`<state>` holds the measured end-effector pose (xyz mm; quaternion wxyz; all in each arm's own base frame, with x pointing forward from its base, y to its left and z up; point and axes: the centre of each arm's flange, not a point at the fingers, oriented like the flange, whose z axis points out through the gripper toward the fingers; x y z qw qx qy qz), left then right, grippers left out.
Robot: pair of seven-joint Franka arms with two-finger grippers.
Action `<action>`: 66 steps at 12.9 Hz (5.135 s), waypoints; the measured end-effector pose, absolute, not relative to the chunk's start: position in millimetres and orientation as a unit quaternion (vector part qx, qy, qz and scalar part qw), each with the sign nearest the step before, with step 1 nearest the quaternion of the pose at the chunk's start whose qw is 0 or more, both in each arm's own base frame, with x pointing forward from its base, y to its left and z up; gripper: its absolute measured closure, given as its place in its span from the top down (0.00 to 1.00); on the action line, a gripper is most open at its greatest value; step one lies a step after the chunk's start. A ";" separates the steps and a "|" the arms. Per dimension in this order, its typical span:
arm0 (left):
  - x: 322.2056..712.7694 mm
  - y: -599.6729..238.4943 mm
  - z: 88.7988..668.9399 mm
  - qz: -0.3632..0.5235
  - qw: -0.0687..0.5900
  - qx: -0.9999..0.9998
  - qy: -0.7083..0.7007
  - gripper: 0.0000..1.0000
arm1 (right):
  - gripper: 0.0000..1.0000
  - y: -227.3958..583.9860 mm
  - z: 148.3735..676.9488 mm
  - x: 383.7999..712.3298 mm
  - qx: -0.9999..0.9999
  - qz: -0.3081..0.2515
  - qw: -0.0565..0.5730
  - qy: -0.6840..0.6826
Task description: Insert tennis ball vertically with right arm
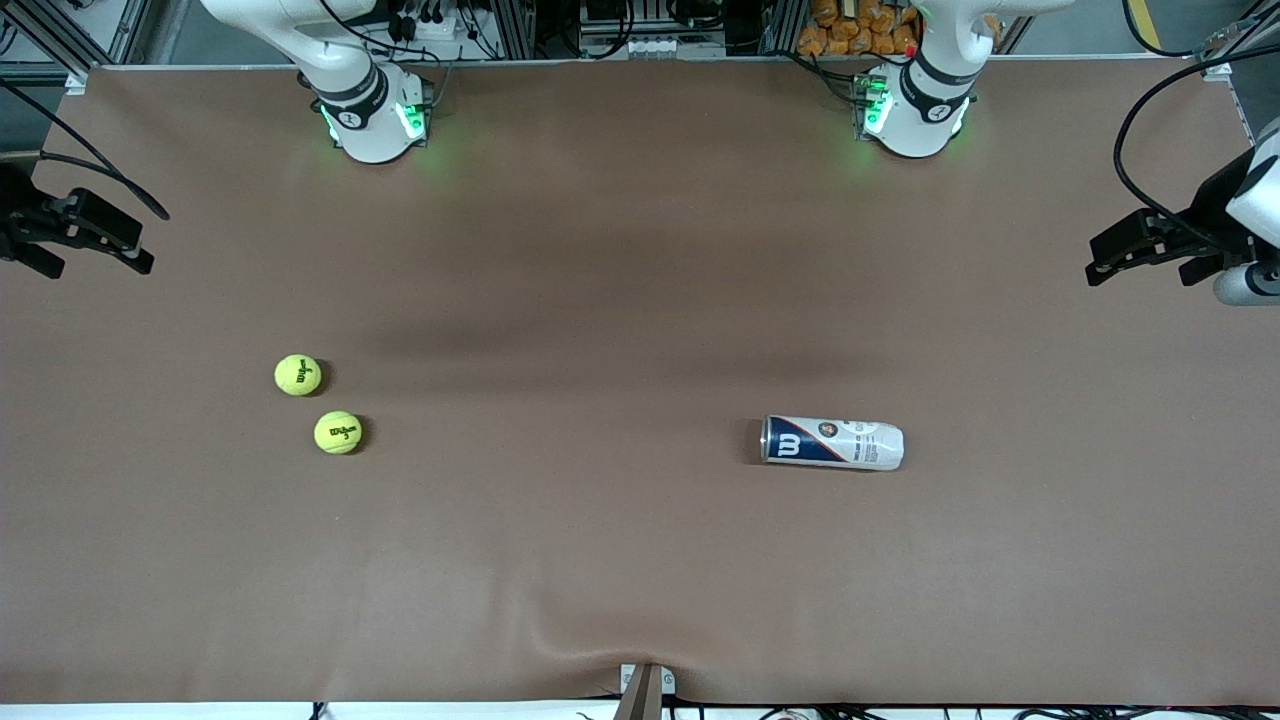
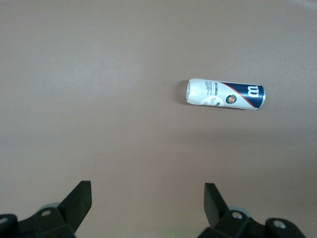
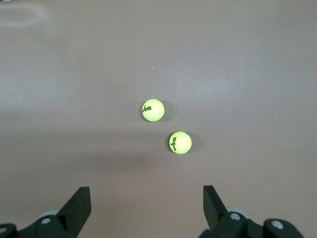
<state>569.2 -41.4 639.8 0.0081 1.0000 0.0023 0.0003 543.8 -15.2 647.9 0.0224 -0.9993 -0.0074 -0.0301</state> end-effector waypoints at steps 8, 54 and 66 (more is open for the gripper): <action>566.7 -48.7 641.2 -0.002 -0.017 1.000 -0.008 1.00 | 1.00 -23.8 638.8 544.6 -1.000 -0.011 0.020 0.001; 630.1 -127.1 511.3 -0.041 0.004 0.958 -0.285 1.00 | 1.00 -24.4 612.4 557.9 -1.000 0.014 0.018 0.003; 635.0 -217.9 473.0 -0.021 -0.062 0.784 -0.617 1.00 | 1.00 -24.6 604.9 561.9 -1.000 0.019 0.017 0.004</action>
